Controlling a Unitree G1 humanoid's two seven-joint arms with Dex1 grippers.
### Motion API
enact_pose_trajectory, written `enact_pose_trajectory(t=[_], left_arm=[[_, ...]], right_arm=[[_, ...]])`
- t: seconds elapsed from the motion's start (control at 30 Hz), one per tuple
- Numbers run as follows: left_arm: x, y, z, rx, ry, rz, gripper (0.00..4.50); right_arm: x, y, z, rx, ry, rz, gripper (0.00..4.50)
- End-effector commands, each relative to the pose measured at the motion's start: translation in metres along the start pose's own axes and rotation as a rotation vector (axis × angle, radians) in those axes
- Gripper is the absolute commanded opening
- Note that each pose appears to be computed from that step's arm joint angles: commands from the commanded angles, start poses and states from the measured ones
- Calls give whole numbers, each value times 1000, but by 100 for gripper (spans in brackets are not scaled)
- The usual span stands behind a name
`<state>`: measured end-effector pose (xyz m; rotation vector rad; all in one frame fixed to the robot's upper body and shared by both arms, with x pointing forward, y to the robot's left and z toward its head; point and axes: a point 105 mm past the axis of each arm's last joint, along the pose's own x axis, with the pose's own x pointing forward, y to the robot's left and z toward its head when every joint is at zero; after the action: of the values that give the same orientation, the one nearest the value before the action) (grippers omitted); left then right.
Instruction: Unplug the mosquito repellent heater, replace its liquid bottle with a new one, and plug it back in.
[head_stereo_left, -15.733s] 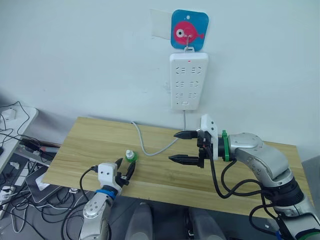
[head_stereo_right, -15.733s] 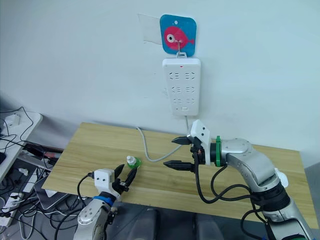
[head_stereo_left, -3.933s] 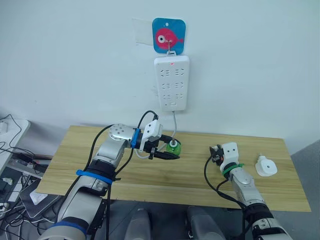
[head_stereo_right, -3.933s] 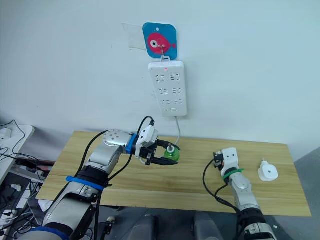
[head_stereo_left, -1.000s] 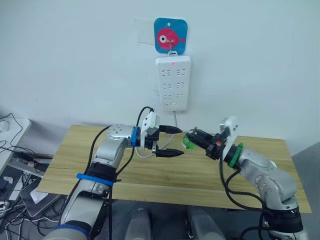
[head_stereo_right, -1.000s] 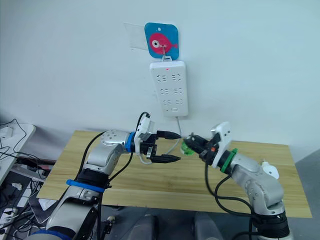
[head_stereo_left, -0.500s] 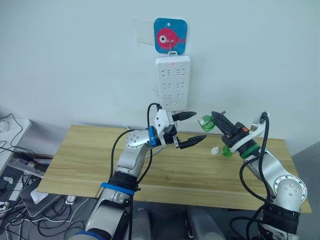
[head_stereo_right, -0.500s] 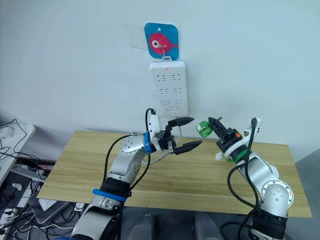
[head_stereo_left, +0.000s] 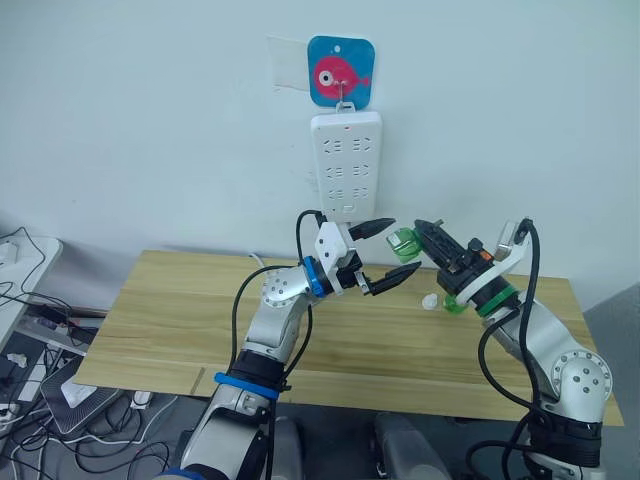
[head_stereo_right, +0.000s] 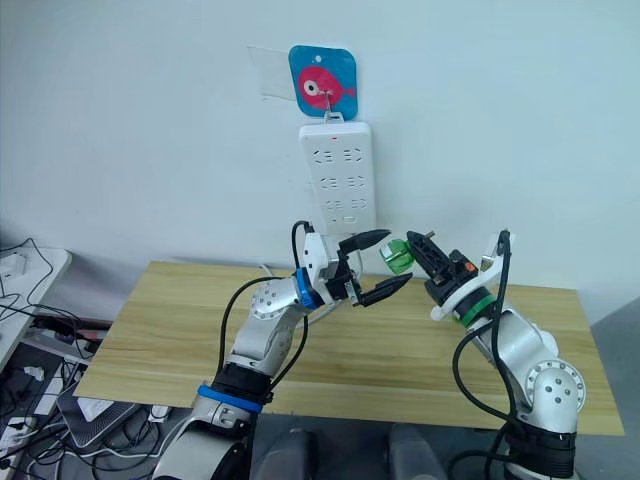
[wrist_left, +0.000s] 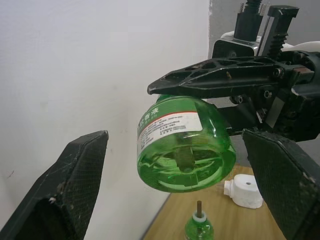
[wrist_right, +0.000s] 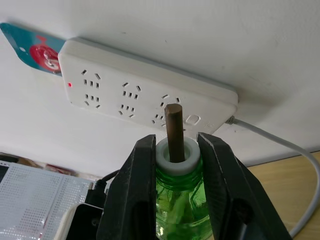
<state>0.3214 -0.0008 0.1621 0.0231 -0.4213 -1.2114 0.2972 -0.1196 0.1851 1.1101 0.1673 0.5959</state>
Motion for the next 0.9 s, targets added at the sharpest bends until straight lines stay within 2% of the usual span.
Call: enact_pose_trajectory(t=[0.03,0.1,0.17,0.37,0.4,0.67,0.8,0.9], left_arm=[[6,-2,14,37,-51,-10,450],[6,-3,14,33,-58,-10,450],[6,-2,15,31,-61,-11,411],[7,-4,12,17,-53,-20,237],[8,-4,13,17,-56,-20,226],[9,-1,14,17,-58,-6,226],[6,3,12,21,-44,-6,226],[1,5,10,25,-24,-24,226]], right_arm=[[-3,18,0,-5,-6,63,85],[-2,18,0,-3,-4,62,85],[-2,18,-1,-1,-2,63,85],[-1,19,-2,8,-1,66,85],[-1,20,-2,8,-1,66,85],[-3,19,-6,-26,29,51,85],[-10,9,-4,-109,80,-12,223],[-30,-2,-6,-222,210,-87,331]])
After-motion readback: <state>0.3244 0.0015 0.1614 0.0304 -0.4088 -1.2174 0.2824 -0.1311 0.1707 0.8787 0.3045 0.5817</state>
